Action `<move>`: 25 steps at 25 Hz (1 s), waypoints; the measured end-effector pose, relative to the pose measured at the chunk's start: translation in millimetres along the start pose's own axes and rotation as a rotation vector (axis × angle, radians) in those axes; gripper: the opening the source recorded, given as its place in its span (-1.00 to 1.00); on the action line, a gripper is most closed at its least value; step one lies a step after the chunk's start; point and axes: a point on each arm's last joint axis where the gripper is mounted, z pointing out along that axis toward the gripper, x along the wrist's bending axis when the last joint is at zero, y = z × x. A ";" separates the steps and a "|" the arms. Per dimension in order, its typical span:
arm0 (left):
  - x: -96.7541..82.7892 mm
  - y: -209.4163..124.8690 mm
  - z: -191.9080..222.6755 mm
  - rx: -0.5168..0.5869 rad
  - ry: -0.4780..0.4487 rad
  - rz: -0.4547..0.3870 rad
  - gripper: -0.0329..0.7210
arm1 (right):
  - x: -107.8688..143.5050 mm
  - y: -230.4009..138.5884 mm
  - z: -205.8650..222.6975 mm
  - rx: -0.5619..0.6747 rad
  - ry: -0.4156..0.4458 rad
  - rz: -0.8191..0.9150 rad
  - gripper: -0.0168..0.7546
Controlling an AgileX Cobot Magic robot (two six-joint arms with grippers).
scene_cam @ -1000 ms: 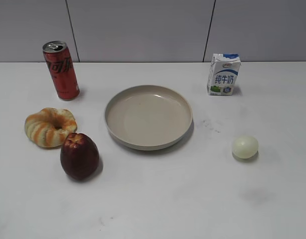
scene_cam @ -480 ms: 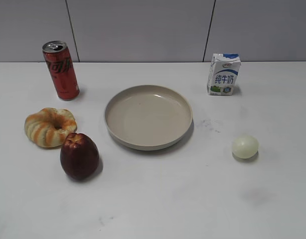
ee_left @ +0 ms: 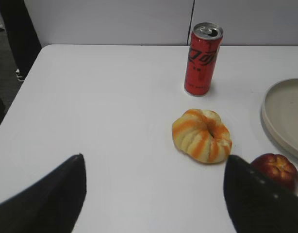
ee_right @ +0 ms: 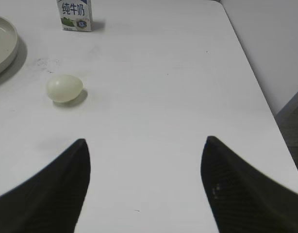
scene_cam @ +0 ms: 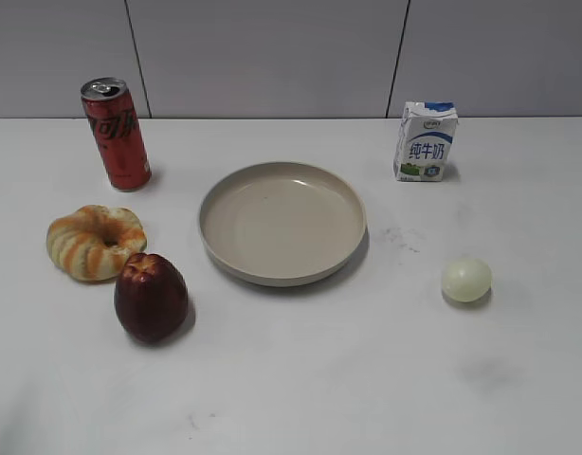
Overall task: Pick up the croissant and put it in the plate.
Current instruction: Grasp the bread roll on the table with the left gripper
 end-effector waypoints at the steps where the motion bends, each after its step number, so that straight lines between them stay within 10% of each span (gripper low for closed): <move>1: 0.9 5.0 12.1 0.019 -0.001 -0.002 0.88 | 0.0 0.0 0.0 0.000 0.000 0.000 0.44; 13: -12.3 58.6 188.0 0.507 -0.105 0.029 0.88 | 0.0 0.0 0.0 0.000 0.000 0.000 0.44; 25: -34.4 26.8 320.8 0.843 -0.176 0.028 0.87 | 0.0 0.0 0.0 0.000 0.000 0.000 0.44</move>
